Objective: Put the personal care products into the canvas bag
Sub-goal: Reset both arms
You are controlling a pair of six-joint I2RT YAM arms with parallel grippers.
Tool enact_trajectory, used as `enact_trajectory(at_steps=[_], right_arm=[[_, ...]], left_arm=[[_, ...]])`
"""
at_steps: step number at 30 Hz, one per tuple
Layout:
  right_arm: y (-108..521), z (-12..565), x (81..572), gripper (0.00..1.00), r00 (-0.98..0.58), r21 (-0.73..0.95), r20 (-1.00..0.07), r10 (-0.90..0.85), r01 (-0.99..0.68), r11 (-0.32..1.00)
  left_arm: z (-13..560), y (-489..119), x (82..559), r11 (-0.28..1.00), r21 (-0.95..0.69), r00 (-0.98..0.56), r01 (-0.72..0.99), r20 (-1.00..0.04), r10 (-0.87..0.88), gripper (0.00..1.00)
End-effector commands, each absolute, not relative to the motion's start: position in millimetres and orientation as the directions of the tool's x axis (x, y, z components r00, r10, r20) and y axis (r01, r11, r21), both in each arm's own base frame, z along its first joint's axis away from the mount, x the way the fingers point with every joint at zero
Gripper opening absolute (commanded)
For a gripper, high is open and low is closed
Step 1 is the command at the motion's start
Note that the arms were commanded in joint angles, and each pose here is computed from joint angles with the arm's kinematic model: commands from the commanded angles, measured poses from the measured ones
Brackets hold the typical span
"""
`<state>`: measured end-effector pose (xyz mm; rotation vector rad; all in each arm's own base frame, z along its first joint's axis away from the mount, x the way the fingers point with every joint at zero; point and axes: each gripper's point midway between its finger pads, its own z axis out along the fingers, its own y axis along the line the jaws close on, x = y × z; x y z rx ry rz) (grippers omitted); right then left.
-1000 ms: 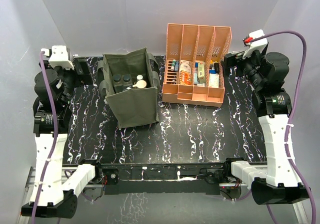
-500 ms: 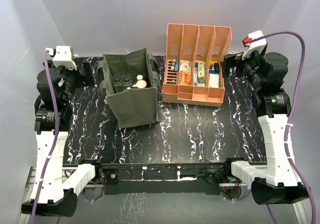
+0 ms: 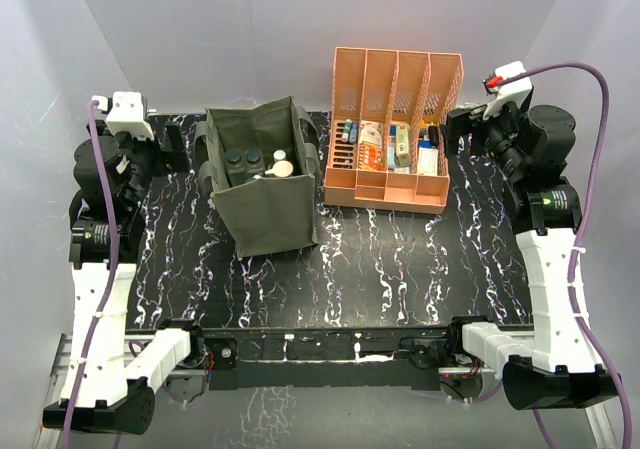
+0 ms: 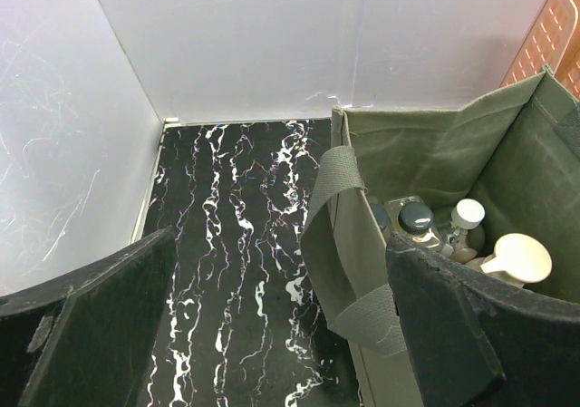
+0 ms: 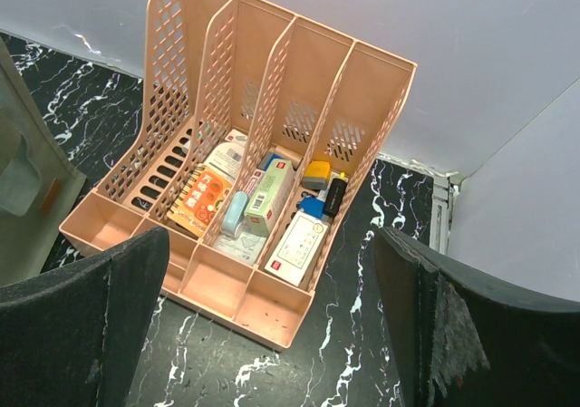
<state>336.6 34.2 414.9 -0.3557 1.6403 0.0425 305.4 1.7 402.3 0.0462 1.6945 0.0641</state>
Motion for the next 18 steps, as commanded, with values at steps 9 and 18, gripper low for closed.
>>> enact_trajectory(at_steps=[9, 18], right_arm=[[34.6, 426.7, 338.2, 0.99, -0.009, -0.205, -0.977, -0.214, -0.253, 0.946], [36.6, 427.5, 336.8, 0.99, -0.005, -0.205, -0.977, -0.214, -0.264, 0.943]], left_arm=[[408.5, 5.0, 306.5, 0.998, 0.064, -0.104, -0.024, -0.993, 0.061, 0.97], [418.5, 13.8, 304.8, 0.995, 0.062, -0.072, -0.078, -0.996, 0.057, 0.97]])
